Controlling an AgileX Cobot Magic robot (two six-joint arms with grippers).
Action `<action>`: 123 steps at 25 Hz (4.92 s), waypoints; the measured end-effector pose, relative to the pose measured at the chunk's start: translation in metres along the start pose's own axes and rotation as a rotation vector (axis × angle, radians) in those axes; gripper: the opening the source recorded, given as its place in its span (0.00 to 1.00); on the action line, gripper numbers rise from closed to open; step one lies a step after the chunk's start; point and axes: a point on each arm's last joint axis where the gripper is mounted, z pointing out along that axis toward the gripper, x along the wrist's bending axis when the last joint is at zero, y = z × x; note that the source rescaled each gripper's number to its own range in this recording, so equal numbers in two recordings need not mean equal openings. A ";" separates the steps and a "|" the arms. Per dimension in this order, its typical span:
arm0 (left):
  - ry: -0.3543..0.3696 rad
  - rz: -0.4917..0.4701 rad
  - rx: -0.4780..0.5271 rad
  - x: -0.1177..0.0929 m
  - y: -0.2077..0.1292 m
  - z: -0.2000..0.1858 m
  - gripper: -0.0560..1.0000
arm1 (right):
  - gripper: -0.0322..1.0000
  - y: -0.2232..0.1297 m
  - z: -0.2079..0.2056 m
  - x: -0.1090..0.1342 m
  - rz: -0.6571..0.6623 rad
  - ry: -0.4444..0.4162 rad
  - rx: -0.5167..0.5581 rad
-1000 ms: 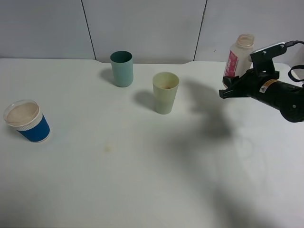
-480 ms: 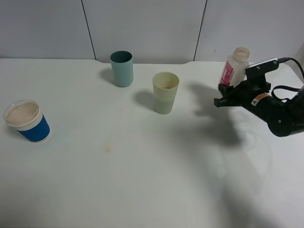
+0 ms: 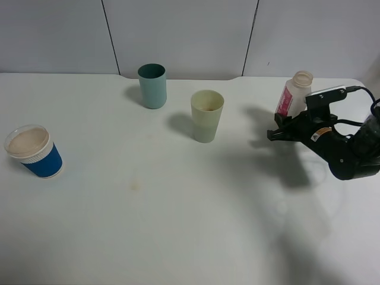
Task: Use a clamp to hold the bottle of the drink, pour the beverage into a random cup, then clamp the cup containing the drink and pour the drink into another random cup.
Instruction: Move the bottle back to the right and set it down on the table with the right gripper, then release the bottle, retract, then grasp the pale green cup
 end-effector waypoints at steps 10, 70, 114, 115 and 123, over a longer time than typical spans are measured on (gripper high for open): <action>0.000 0.000 0.000 0.000 0.000 0.000 0.97 | 0.03 -0.005 0.009 -0.001 0.034 -0.015 -0.016; 0.000 0.000 0.000 0.000 0.000 0.000 0.97 | 1.00 0.059 -0.012 -0.016 0.043 -0.109 0.094; 0.000 0.000 0.000 0.000 0.000 0.000 0.97 | 1.00 0.206 -0.166 -0.028 0.161 -0.118 0.010; 0.000 0.000 0.000 0.000 0.000 0.000 0.97 | 1.00 0.206 -0.174 -0.027 0.170 -0.112 0.037; 0.000 0.000 0.000 0.000 0.000 0.000 0.97 | 1.00 0.213 -0.224 -0.024 0.169 -0.121 0.068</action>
